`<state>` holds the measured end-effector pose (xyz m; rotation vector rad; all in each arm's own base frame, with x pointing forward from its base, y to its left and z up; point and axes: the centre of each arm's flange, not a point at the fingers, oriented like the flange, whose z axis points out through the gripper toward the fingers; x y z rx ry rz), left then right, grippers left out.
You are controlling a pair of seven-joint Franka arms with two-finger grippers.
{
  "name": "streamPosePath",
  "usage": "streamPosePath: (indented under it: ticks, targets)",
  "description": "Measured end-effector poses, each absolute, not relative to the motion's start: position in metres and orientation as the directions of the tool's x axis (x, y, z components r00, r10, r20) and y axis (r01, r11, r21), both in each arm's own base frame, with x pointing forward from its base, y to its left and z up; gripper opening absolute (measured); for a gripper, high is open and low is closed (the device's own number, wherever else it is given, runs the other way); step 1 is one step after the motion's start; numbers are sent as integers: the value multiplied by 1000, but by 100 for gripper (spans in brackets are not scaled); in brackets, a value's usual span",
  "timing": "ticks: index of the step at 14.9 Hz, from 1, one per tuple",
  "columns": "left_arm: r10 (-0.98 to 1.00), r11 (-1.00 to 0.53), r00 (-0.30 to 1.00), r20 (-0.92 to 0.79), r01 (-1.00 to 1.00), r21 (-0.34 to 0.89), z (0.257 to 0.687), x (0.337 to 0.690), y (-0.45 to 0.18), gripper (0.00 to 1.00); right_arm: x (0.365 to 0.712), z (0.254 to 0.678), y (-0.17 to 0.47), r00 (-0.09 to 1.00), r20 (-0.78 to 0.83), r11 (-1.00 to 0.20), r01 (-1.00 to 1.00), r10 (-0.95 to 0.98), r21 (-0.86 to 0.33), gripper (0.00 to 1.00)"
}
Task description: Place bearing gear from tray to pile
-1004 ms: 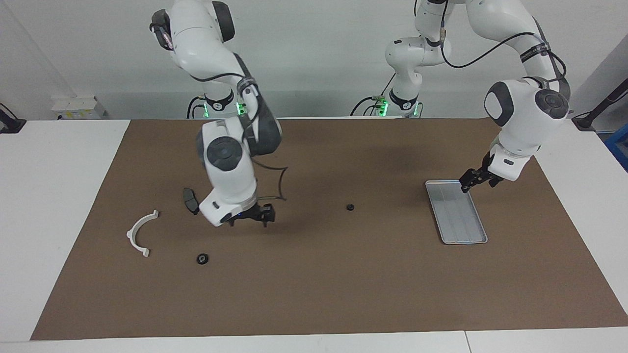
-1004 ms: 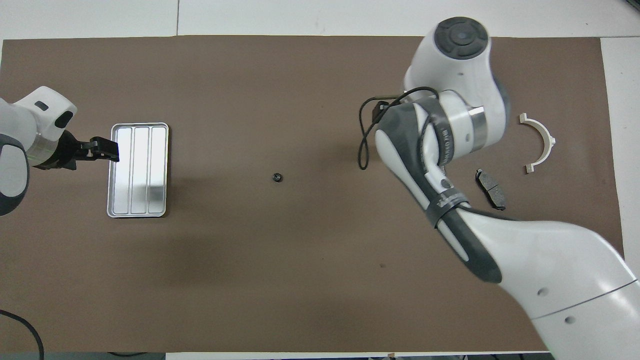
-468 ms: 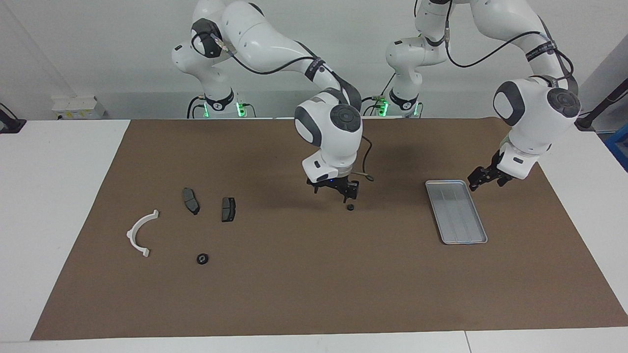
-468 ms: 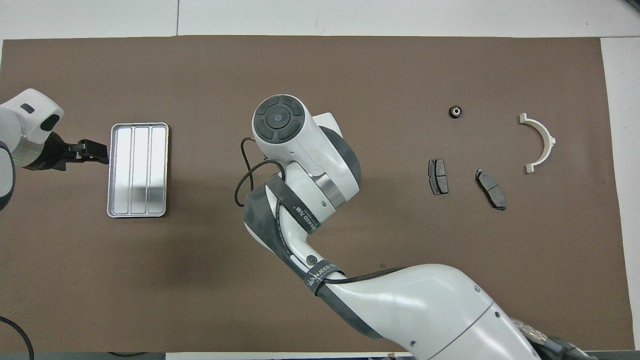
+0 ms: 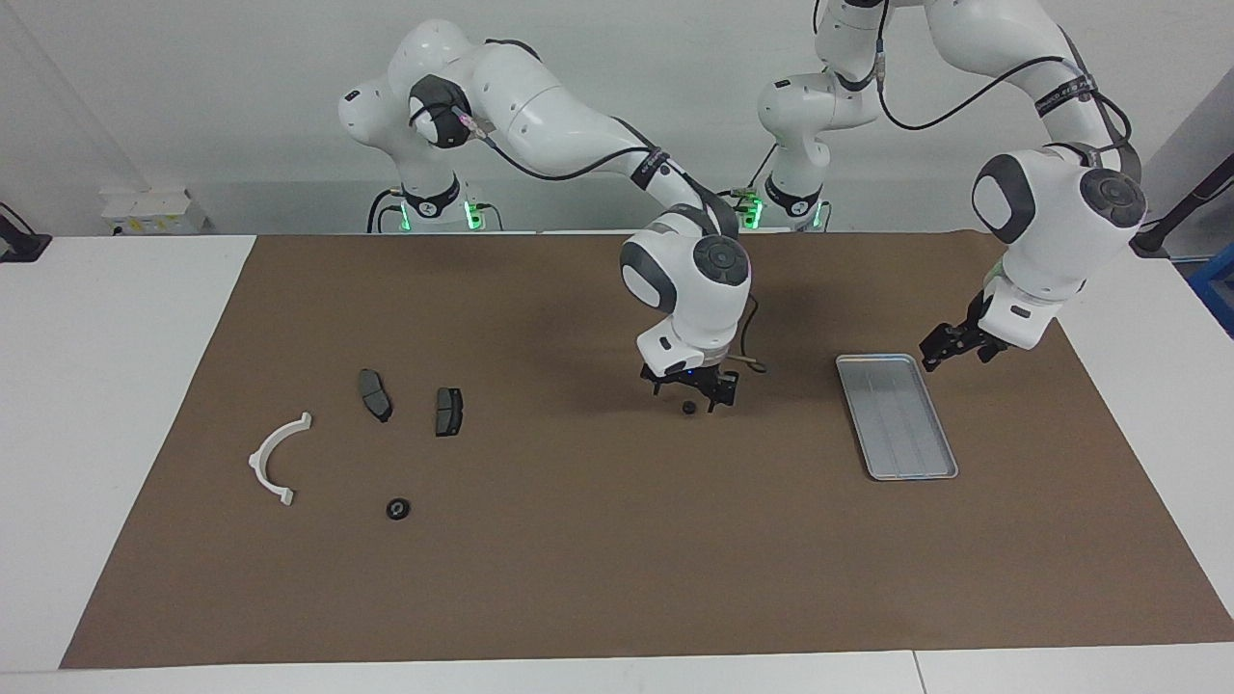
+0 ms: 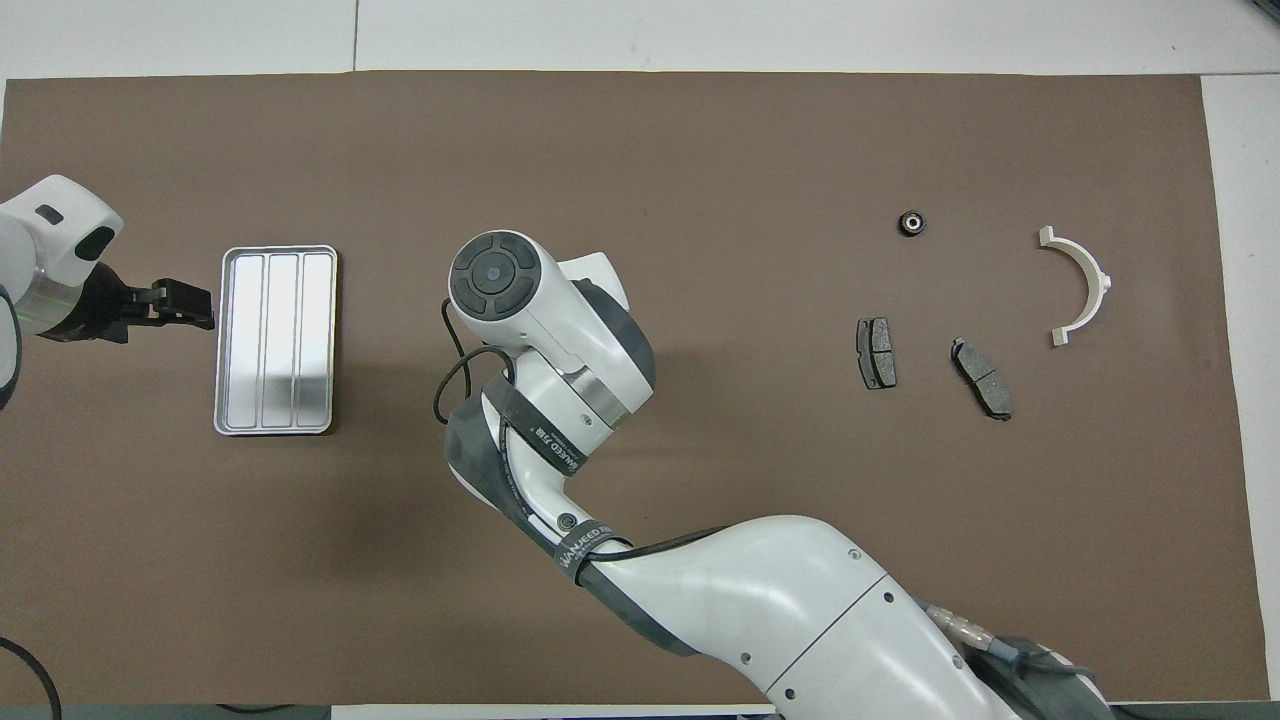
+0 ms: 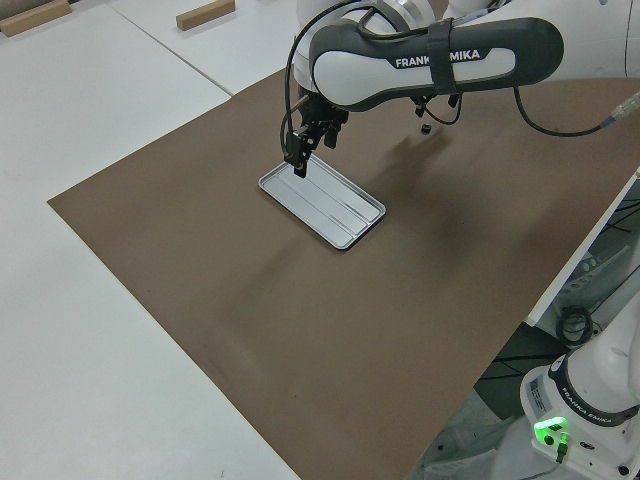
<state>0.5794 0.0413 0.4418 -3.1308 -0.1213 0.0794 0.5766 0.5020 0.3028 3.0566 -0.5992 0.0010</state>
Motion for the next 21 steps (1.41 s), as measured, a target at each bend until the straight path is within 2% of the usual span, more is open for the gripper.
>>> streamPosePath:
  ticks: [4,5,6,8,10,11,15,16,19,21]
  targets:
    - [74,-997,996,-56,73,-12,510,546,36,100,577,292,504,927,5,-926,-376,-376,33,100]
    - [75,-997,996,-49,74,-13,530,536,35,100,577,292,504,926,5,-926,-376,-376,33,93]
    - [76,-997,996,-44,75,-13,547,526,35,100,577,292,504,926,5,-926,-376,-376,33,81]
    - [79,-997,996,-32,79,-14,566,517,36,100,577,292,504,926,5,-926,-376,-376,34,78]
    - [85,-996,996,-30,84,-13,567,517,39,100,577,292,504,926,5,-926,-376,-376,32,56]
    - [91,-996,995,-31,91,-13,566,517,42,100,577,292,504,926,7,-926,-377,-377,30,50]
    - [127,-992,992,-29,126,-12,565,517,62,100,577,291,505,927,7,-926,-376,-376,29,50]
    - [128,-992,991,-27,128,-12,565,517,63,100,577,291,505,927,7,-927,-375,-375,29,41]
    - [128,-992,991,-25,128,-12,566,518,63,100,572,291,511,931,7,-930,-366,-366,28,40]
    - [128,-992,992,-16,127,-12,570,519,63,100,569,292,514,932,8,-932,-362,-362,27,23]
